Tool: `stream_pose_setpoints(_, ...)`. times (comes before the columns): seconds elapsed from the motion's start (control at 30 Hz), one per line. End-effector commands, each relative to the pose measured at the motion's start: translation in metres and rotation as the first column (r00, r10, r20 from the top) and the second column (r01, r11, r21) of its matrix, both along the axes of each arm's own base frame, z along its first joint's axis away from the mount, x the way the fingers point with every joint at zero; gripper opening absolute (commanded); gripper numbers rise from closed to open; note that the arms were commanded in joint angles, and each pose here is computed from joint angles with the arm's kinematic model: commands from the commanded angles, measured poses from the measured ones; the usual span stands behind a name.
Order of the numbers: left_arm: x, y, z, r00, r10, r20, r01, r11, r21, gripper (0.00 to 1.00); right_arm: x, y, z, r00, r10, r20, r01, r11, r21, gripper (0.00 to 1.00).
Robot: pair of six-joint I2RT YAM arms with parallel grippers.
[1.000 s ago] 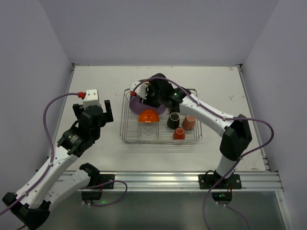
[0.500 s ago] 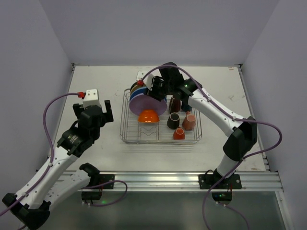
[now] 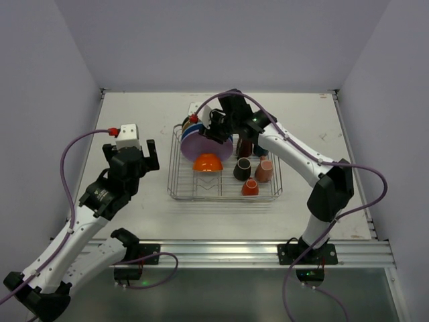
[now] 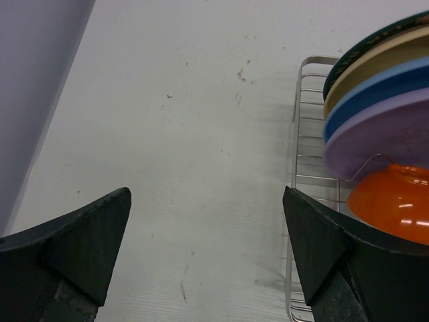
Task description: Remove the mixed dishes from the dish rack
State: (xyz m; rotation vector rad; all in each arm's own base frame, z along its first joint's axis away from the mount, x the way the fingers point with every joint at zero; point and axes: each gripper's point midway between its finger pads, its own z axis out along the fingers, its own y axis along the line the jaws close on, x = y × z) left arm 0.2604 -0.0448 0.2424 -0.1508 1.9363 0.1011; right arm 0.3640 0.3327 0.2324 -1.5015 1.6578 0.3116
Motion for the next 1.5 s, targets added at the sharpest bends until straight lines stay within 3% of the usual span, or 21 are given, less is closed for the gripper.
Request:
stream_pose_setpoints(0.0,0.004,0.0,0.007,0.999,-0.005,0.035,0.005,1.0,-0.005,1.0,0.011,0.011,0.003,0.999,0.009,0.032,-0.009,1.0,0.011,0.41)
stream_pose_setpoints(0.4,0.005,-0.002,0.007,0.999,-0.015,0.035,0.015,1.0,-0.01,1.0,0.024,0.017,-0.03,0.996,0.016,0.089,-0.014,1.0,-0.022,0.32)
stream_pose_setpoints(0.57,0.006,-0.002,0.006,0.999,-0.018,0.032,0.018,1.0,-0.01,1.0,0.027,0.021,-0.022,0.987,0.03,0.16,-0.033,0.999,0.014,0.15)
stream_pose_setpoints(0.87,0.006,-0.003,0.006,0.999,-0.02,0.033,0.02,1.0,-0.01,1.0,0.027,0.021,-0.014,0.976,0.039,0.215,-0.04,0.999,-0.001,0.0)
stream_pose_setpoints(1.17,0.006,-0.004,0.002,0.999,-0.028,0.021,0.028,1.0,-0.009,1.0,0.03,0.02,-0.005,0.954,0.058,0.294,-0.055,0.998,-0.019,0.0)
stream_pose_setpoints(1.47,0.007,-0.004,0.003,0.999,-0.025,0.024,0.025,1.0,-0.01,1.0,0.019,0.018,0.024,0.91,0.087,0.405,-0.113,0.993,0.04,0.0)
